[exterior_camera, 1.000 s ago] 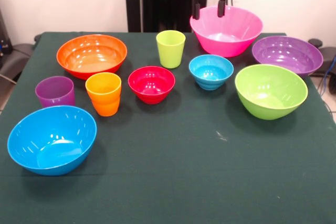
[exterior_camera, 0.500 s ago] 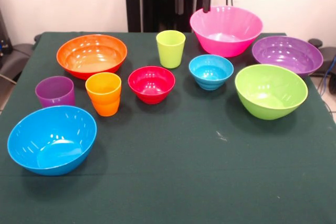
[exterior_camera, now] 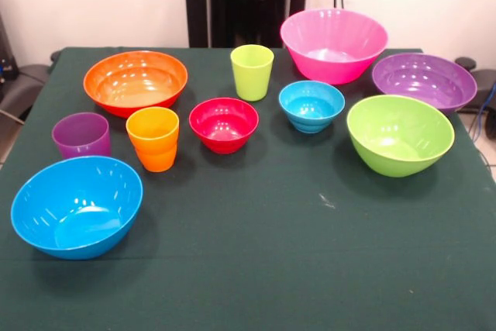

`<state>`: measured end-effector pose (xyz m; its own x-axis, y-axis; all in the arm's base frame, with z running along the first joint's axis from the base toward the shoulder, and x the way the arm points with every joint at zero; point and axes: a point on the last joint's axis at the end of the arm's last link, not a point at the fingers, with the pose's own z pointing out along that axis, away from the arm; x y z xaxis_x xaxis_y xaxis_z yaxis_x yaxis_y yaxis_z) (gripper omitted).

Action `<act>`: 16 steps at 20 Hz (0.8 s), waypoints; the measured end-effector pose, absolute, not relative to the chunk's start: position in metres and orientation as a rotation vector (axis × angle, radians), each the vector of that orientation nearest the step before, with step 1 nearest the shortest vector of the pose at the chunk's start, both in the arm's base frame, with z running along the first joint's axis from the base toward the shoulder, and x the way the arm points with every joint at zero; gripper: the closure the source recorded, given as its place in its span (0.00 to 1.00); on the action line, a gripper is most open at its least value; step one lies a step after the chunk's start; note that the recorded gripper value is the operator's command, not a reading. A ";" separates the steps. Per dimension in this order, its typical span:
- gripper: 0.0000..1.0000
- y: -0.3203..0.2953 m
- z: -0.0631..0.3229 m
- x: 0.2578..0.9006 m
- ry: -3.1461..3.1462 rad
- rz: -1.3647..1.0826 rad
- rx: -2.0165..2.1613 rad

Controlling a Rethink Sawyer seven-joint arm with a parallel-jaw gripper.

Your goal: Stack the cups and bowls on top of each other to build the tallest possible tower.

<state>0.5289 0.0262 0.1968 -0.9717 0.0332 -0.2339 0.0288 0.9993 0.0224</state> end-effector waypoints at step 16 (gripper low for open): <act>0.00 -0.010 0.206 0.536 2.976 0.033 0.122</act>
